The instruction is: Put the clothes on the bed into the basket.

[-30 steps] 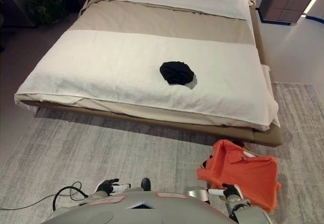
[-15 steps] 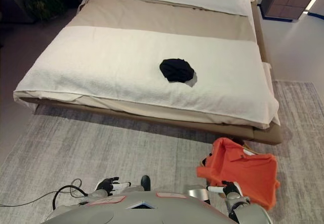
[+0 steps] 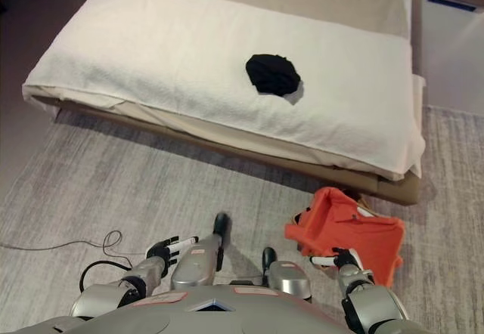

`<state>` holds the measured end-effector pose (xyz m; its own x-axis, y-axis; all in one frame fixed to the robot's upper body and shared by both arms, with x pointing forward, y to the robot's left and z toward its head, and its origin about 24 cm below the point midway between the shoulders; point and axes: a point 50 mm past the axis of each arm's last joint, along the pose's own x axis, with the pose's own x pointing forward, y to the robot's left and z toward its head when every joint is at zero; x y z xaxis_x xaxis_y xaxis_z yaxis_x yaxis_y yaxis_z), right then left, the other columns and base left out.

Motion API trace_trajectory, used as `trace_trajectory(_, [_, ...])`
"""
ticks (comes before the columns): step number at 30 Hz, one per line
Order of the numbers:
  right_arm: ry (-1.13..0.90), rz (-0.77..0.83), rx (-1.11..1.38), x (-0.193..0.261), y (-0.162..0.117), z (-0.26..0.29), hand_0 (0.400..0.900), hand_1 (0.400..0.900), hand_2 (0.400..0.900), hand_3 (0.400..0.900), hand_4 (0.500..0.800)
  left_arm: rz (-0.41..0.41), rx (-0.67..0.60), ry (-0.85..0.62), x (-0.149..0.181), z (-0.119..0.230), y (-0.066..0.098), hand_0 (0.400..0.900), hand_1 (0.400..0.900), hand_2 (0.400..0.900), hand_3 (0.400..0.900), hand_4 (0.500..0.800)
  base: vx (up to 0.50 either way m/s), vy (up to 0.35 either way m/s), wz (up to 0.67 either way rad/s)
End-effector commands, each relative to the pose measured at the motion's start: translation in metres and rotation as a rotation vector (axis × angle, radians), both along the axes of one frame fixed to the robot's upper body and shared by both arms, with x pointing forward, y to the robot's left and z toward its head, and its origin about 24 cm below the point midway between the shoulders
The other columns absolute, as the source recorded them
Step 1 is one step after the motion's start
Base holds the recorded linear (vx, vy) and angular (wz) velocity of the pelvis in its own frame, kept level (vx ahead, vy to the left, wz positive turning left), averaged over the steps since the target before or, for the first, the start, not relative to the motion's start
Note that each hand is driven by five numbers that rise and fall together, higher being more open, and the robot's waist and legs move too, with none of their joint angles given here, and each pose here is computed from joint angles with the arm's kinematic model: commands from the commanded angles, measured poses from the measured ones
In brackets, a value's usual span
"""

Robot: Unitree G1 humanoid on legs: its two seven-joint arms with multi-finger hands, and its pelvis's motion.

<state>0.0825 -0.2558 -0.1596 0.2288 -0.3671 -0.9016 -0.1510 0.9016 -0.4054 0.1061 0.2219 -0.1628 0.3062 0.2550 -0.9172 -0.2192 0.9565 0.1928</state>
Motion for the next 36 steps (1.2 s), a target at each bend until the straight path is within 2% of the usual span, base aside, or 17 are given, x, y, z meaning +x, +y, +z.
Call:
trace_trajectory(1, [0.009,0.015,-0.025,-0.007,-0.005,0.000,0.900,0.900,0.900,0.900,0.800,0.056,0.036,0.172,-0.061,-0.008,0.012,0.900,0.900,0.900,0.900,0.800,0.617,0.169,-0.52])
trace_trajectory(7, [0.019,0.016,0.010,-0.010,0.003,-0.003,0.900,0.900,0.900,0.900,0.800,0.132,0.042,0.216,-0.081,-0.008,0.019,0.900,0.900,0.900,0.900,0.800,0.532,0.257,-0.57])
trace_trajectory(12, [-0.070,0.020,0.040,0.016,0.008,0.001,0.900,0.900,0.900,0.900,0.800,0.138,0.076,0.207,-0.078,-0.005,0.031,0.900,0.900,0.900,0.900,0.800,0.566,0.370,-0.10])
trace_trajectory(20, [-0.100,0.089,0.052,0.034,0.013,0.005,0.900,0.900,0.900,0.900,0.800,0.041,0.115,0.190,-0.064,0.002,0.050,0.900,0.900,0.900,0.900,0.800,0.361,0.270,0.05])
trace_trajectory(29, [-0.056,0.013,0.035,0.013,0.003,0.002,0.900,0.900,0.900,0.900,0.800,-0.020,0.103,0.190,-0.058,0.000,0.043,0.900,0.900,0.900,0.900,0.800,0.310,0.081,0.45])
trace_trajectory(36, [-0.047,0.037,0.000,0.013,-0.003,0.004,0.900,0.900,0.900,0.900,0.800,-0.029,0.092,0.217,-0.067,-0.002,0.038,0.900,0.900,0.900,0.900,0.800,0.234,-0.096,0.21])
